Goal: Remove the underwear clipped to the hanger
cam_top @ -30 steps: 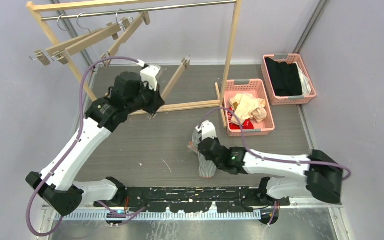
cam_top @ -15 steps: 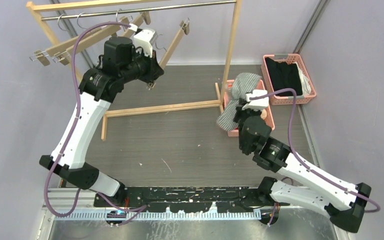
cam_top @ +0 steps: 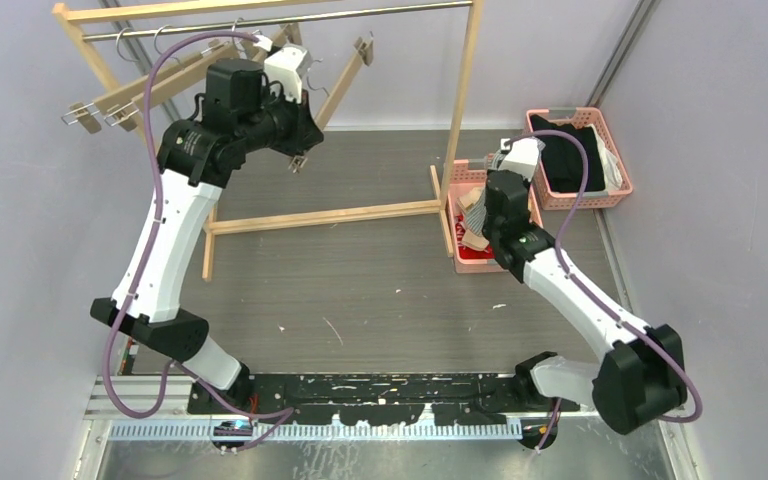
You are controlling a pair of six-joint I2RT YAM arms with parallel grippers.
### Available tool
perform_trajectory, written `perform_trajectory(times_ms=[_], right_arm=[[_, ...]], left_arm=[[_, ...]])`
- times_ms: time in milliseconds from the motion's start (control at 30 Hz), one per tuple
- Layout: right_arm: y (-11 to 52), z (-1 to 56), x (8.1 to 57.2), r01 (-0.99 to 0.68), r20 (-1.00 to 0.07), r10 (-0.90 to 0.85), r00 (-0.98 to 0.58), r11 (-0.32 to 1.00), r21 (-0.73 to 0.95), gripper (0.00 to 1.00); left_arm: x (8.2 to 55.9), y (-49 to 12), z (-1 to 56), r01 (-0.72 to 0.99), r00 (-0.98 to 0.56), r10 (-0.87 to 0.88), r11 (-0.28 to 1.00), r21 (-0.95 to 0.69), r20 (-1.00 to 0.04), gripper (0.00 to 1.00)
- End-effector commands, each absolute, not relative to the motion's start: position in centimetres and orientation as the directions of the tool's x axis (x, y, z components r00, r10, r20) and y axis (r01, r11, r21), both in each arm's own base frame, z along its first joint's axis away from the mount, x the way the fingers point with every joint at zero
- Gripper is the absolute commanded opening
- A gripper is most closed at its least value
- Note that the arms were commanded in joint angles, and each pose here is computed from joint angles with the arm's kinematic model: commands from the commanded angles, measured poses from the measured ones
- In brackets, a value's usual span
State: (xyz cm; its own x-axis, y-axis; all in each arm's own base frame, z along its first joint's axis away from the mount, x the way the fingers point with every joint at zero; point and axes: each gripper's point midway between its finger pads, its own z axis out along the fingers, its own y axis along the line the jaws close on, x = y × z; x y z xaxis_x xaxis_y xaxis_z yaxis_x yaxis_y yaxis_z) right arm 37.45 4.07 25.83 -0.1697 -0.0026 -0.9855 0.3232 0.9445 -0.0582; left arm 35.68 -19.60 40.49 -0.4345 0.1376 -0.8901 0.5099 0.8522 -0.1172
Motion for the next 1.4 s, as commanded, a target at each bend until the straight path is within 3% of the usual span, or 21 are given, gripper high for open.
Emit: perform_trajectory(times_ms=[0,533,567,633,700,767,1167,1367], right_arm=[[4.8,26.0,39.3,0.257,-0.988,0.084,-0.129,0.965,0.048,0.01],[5.4,12.8,41.0,0.236,-0.872,0.161,-0.461,0.970,0.054,0.01],[5.6,12.5,41.1,0.231,-0.871,0.162,-0.464,0.971,0.058,0.04],[5.6,11.8,40.9,0.227,-0.869,0.164,-0.467,0.972,0.062,0.31],[5.5,11.6,40.8,0.236,-0.870,0.171,-0.463,0.970,0.065,0.51],[5.4,11.5,40.6,0.240,-0.871,0.176,-0.459,0.968,0.068,0.62],[5.5,15.0,39.7,0.214,-0.906,0.203,-0.372,0.968,0.129,0.65],[5.8,15.9,39.5,0.193,-0.912,0.208,-0.353,0.970,0.147,0.73]], left_arm=[[35.6,-19.5,44.0,0.527,-0.353,0.099,0.842,-0.110,-0.930,0.00],[37.1,-19.3,47.3,0.542,-0.339,0.018,0.821,-0.180,-0.941,0.00],[37.1,-19.2,47.4,0.539,-0.337,0.014,0.823,-0.181,-0.941,0.00],[36.9,-19.0,47.9,0.535,-0.319,0.004,0.826,-0.177,-0.948,0.00],[36.8,-18.8,48.4,0.529,-0.296,-0.016,0.830,-0.178,-0.955,0.00],[37.0,-18.5,49.0,0.514,-0.270,-0.037,0.839,-0.176,-0.962,0.00],[36.3,-17.7,52.0,0.497,-0.175,-0.098,0.850,-0.174,-0.980,0.00],[36.8,-17.1,52.8,0.472,-0.129,-0.105,0.868,-0.154,-0.986,0.00]])
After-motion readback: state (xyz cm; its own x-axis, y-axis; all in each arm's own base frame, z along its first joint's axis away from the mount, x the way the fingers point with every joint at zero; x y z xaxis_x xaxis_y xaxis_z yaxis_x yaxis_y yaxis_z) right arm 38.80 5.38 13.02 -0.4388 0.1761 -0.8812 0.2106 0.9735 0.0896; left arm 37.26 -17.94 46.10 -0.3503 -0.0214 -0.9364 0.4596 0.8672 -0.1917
